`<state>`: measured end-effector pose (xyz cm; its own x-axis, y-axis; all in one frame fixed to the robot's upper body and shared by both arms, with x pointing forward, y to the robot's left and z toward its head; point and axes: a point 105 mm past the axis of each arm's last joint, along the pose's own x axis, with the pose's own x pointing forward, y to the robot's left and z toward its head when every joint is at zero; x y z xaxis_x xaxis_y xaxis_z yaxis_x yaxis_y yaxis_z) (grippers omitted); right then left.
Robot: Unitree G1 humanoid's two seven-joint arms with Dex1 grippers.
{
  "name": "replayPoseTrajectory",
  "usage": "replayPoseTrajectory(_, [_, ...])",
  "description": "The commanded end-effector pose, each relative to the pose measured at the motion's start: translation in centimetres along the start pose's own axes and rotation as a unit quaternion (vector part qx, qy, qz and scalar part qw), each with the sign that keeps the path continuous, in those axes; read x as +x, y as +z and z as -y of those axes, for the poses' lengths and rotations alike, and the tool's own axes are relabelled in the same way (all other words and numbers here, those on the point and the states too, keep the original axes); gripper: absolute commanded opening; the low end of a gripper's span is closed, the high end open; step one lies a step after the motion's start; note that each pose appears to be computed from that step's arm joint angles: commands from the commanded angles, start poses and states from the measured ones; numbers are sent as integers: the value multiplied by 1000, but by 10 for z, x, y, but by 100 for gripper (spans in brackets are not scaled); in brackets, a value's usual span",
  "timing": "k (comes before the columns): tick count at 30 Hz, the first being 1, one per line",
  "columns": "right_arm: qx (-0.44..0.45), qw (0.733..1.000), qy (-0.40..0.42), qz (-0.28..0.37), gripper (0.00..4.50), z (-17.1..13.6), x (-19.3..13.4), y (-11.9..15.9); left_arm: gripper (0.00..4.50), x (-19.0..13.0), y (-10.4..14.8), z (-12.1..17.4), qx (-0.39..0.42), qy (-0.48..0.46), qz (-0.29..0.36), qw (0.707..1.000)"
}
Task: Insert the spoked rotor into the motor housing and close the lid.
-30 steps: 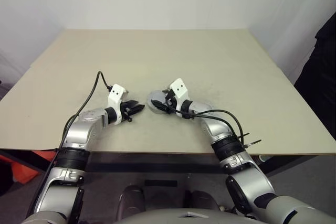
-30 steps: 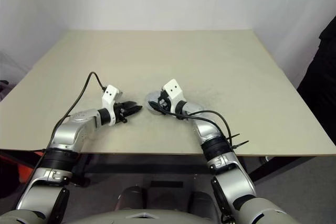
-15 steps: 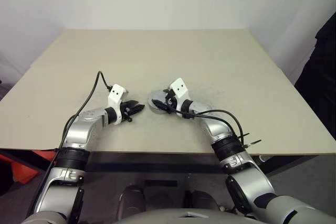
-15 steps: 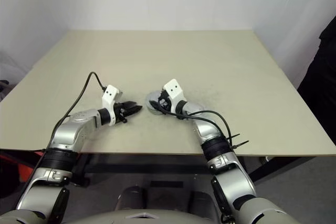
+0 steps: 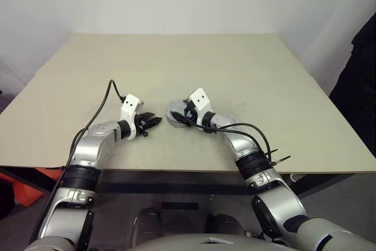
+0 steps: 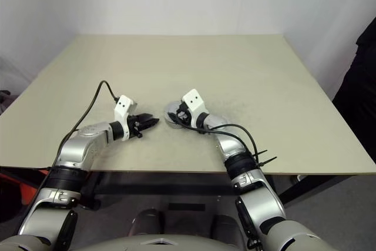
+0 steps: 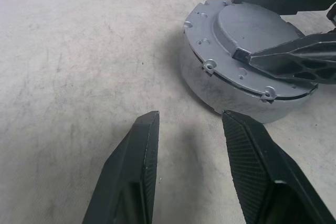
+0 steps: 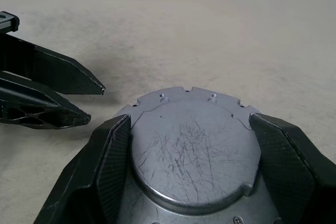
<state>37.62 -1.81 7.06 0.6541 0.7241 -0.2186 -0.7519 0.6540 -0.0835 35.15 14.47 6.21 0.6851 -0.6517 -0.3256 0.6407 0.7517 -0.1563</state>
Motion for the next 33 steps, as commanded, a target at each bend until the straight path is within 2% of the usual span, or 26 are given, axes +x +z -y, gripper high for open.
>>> replayPoseTrajectory(1, [-12,1000,-8,2,316,4,0,3,203,-2,14,0,19,1,17,1000])
replayPoseTrajectory(13, [-16,999,32,-34,316,-11,-5,-18,203,-3,14,0,18,2,18,1000])
replayPoseTrajectory(22, [-15,998,23,-52,316,-10,-5,-29,203,0,18,2,10,-1,25,1000])
replayPoseTrajectory(25, [-19,998,19,-63,316,-9,-5,-35,203,2,27,7,-11,-9,42,999])
replayPoseTrajectory(31, [-21,998,20,-64,316,-10,-5,-36,203,16,52,19,-107,-34,87,990])
replayPoseTrajectory(33, [-22,998,21,-63,316,-10,-4,-35,161,21,58,20,-129,-36,96,986])
